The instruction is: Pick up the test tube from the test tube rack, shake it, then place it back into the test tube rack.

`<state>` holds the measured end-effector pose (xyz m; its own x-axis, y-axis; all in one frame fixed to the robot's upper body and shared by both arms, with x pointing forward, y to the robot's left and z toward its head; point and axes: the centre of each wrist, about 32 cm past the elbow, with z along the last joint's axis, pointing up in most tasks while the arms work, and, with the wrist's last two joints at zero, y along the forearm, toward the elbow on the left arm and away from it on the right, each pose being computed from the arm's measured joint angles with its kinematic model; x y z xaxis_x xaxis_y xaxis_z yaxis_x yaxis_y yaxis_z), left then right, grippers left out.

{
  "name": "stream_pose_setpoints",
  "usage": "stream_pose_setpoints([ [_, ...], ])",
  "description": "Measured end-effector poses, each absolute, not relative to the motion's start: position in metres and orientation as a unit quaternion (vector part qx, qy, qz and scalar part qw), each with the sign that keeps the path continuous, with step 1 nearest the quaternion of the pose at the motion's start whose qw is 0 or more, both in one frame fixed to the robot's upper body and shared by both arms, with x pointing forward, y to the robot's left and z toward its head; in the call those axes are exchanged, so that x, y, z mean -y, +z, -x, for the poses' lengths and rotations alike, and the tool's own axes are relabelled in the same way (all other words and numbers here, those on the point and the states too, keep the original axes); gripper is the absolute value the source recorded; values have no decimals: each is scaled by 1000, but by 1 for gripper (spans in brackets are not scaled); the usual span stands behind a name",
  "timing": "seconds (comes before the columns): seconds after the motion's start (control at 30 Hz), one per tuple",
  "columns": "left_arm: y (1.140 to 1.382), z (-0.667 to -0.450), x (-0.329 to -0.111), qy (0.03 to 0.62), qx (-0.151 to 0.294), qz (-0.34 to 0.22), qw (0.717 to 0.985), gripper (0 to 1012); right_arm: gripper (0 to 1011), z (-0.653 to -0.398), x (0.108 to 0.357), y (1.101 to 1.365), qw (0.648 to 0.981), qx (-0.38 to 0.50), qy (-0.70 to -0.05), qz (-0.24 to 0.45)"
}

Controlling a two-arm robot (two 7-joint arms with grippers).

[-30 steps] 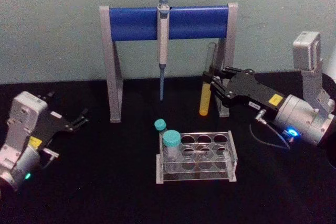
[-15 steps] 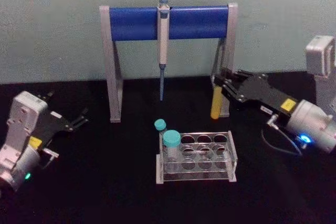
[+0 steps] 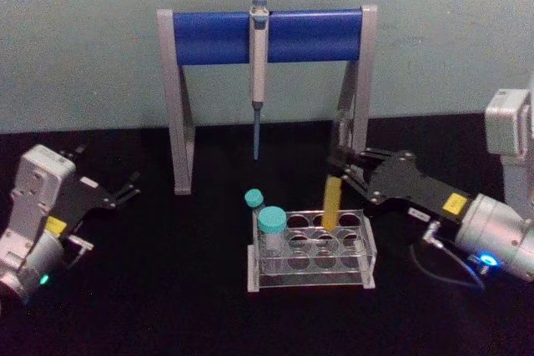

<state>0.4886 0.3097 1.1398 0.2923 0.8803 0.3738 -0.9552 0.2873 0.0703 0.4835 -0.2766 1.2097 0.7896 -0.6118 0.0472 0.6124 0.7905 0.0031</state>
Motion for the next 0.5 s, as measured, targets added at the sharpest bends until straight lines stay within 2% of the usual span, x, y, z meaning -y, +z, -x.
stream_pose_setpoints([
  [0.2,1140,-489,-310,580,132,-142,791,1010,221,-497,263,1209,954,25,-298,-8],
  [0.5,1140,-489,-310,580,132,-141,791,1009,221,-524,258,1208,951,31,-306,-13],
])
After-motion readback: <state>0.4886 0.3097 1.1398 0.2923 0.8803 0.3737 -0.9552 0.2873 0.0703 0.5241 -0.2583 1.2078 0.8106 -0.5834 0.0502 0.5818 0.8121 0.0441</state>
